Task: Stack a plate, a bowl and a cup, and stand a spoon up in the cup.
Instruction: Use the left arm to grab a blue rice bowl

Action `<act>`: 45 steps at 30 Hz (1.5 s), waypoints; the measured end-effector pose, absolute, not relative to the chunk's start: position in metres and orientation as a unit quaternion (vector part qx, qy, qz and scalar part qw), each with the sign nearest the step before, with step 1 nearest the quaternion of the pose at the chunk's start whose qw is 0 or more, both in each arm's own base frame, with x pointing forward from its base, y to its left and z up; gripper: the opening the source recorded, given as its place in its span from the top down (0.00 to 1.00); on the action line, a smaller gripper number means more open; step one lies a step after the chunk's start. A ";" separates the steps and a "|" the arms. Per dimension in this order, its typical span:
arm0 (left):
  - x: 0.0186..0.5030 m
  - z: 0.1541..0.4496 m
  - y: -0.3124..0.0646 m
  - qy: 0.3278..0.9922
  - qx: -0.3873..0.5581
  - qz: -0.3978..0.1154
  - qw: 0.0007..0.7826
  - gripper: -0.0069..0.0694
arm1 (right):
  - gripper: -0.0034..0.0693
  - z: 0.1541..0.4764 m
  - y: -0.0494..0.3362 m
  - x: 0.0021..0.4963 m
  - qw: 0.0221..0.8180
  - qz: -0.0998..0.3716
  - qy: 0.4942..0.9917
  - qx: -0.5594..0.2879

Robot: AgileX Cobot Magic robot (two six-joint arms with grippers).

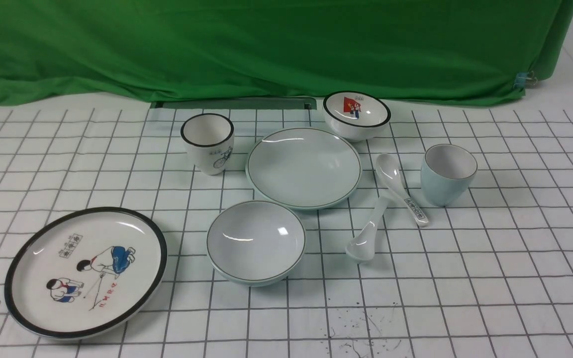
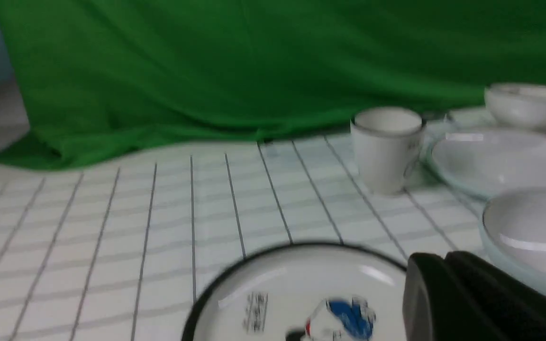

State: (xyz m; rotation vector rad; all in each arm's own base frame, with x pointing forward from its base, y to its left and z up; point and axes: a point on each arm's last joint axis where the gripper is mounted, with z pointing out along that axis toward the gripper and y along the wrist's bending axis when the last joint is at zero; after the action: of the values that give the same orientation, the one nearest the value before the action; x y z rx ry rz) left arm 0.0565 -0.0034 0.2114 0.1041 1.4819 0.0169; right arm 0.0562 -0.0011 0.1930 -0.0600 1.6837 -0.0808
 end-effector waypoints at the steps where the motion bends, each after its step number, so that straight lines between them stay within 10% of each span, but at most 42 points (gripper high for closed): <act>1: 0.056 0.217 -0.003 0.651 0.045 0.011 0.758 0.95 | 0.63 0.200 -0.001 0.057 0.692 -0.037 0.720 -0.026; 5: 0.050 0.238 -0.001 0.555 0.035 0.023 0.831 0.95 | 0.62 0.224 -0.001 0.054 0.783 -0.030 0.622 -0.016; 10: 0.040 0.257 0.001 0.457 0.017 0.020 0.889 0.95 | 0.62 0.250 0.000 0.044 0.867 0.092 0.487 0.055; 16: 0.032 0.268 0.003 0.394 -0.052 -0.100 0.912 0.95 | 0.67 0.254 0.000 0.044 0.872 0.121 0.469 0.067; 21: 0.039 0.336 0.000 0.465 -0.054 -0.130 0.874 0.95 | 0.92 0.291 0.000 0.056 0.856 0.060 0.511 0.039; 27: 0.095 0.391 -0.005 0.558 -0.038 -0.096 0.823 0.95 | 0.93 0.330 -0.001 0.100 0.776 -0.036 0.629 -0.021; 36: 0.222 0.338 -0.027 0.836 -0.020 -0.089 0.540 0.95 | 0.94 0.273 0.003 0.174 0.456 -0.017 0.888 -0.053; 45: 0.285 0.279 -0.100 0.936 0.145 -0.091 0.308 0.84 | 0.94 0.218 0.062 0.201 0.213 0.070 0.947 -0.231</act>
State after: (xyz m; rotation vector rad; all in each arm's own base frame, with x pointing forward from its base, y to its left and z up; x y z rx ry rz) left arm 0.2847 -0.1000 0.2786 0.3845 2.4753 -0.2399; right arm 0.2007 0.0619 0.2175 -0.6398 2.6280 0.1939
